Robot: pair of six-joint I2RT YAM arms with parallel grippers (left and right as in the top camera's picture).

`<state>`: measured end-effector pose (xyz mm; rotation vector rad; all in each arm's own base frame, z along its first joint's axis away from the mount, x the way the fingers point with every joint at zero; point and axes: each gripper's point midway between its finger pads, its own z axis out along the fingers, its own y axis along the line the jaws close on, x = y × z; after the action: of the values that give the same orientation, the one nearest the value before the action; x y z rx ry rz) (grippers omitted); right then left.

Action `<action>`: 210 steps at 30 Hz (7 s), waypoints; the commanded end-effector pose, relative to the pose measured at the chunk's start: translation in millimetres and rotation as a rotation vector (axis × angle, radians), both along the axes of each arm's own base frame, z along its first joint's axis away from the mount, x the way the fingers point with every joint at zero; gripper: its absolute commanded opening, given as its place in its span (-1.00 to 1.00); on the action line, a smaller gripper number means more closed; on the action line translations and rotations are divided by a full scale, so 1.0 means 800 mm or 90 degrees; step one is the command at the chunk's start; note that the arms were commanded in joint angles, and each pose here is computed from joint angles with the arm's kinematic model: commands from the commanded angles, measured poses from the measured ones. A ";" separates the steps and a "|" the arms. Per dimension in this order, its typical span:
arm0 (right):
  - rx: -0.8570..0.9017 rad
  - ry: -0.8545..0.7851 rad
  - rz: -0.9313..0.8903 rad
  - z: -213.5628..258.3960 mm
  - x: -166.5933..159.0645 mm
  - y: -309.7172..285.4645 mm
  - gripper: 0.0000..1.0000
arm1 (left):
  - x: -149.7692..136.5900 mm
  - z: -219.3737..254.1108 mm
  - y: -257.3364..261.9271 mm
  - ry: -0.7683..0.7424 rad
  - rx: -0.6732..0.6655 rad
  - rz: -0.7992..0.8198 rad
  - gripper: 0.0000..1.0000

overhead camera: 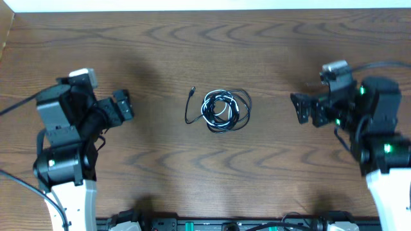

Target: Untangle cables

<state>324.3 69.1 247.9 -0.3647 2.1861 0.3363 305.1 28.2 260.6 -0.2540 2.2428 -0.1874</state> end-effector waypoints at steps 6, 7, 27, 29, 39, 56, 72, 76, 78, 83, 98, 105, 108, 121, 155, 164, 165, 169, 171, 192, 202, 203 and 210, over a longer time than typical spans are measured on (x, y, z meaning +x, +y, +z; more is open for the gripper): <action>0.087 0.070 0.126 0.029 0.026 0.047 0.99 | 0.036 0.012 -0.064 0.040 0.023 -0.105 0.96; 0.093 0.075 0.141 0.028 0.027 0.051 0.99 | 0.040 0.008 -0.073 0.054 0.025 -0.118 0.96; 0.118 0.070 0.155 0.025 0.047 0.060 0.99 | 0.069 -0.078 -0.196 0.181 -0.040 -0.306 0.96; 0.118 0.067 0.156 0.026 0.048 0.060 0.99 | 0.078 -0.086 -0.198 0.186 -0.055 -0.288 0.98; 0.098 0.064 0.139 0.023 0.052 0.056 0.90 | 0.111 -0.138 -0.212 0.217 -0.018 -0.209 0.87; 0.100 0.095 0.143 0.002 0.059 0.062 0.85 | 0.122 -0.207 -0.246 0.275 -0.026 -0.208 0.70; 0.107 0.122 0.136 -0.014 0.064 0.062 0.84 | 0.107 -0.243 -0.272 0.319 -0.011 -0.236 0.63; 0.107 0.122 0.136 -0.014 0.065 0.062 0.84 | 0.104 -0.260 -0.279 0.338 -0.012 -0.234 0.56; 0.107 0.122 0.136 -0.014 0.065 0.062 0.84 | 0.103 -0.267 -0.283 0.345 -0.018 -0.226 0.55; 0.107 0.122 0.136 -0.014 0.065 0.062 0.84 | 0.099 -0.272 -0.293 0.348 -0.017 -0.235 0.54; 0.107 0.119 0.136 -0.014 0.066 0.062 0.86 | 0.104 -0.274 -0.297 0.328 0.020 -0.225 0.23; 0.107 0.120 0.136 -0.014 0.066 0.062 0.86 | 0.099 -0.296 -0.298 0.356 0.013 -0.205 0.13; 0.107 0.120 0.136 -0.014 0.066 0.062 0.86 | 0.096 -0.302 -0.300 0.364 0.016 -0.207 -0.01; 0.107 0.118 0.136 -0.013 0.066 0.062 0.83 | 0.090 -0.323 -0.301 0.389 0.021 -0.203 -0.43; 0.166 0.133 0.081 -0.004 0.076 0.065 0.70 | 0.090 -0.049 -0.305 0.108 -0.156 -0.242 -0.86; 0.154 0.137 0.113 -0.006 0.067 0.094 0.63 | 0.066 -0.045 -0.328 0.154 -0.227 -0.296 -0.85; 0.147 0.138 0.111 -0.008 0.067 0.095 0.62 | 0.063 -0.043 -0.330 0.158 -0.238 -0.299 -0.85; 0.129 0.147 0.078 -0.015 0.068 0.099 0.62 | 0.058 -0.028 -0.335 0.173 -0.316 -0.321 -0.85; 0.127 0.146 0.086 -0.015 0.067 0.106 0.64 | 0.059 -0.016 -0.335 0.175 -0.361 -0.334 -0.85; 0.156 0.274 0.160 -0.098 0.065 0.184 0.40 | 0.073 0.025 -0.312 0.154 -0.489 -0.377 -0.85; 0.144 0.320 0.173 -0.122 0.047 0.216 0.36 | 0.076 0.023 -0.310 0.151 -0.483 -0.367 -0.85; 0.143 0.332 0.161 -0.128 0.047 0.216 0.33 | 0.076 0.023 -0.310 0.150 -0.482 -0.367 -0.85; 0.164 0.393 0.063 -0.174 0.063 0.227 0.23 | 0.078 0.022 -0.309 0.148 -0.478 -0.359 -0.85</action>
<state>364.4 245.9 121.7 -0.3922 2.6351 0.8728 366.9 -220.0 269.7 -0.0457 2.3592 -1.3734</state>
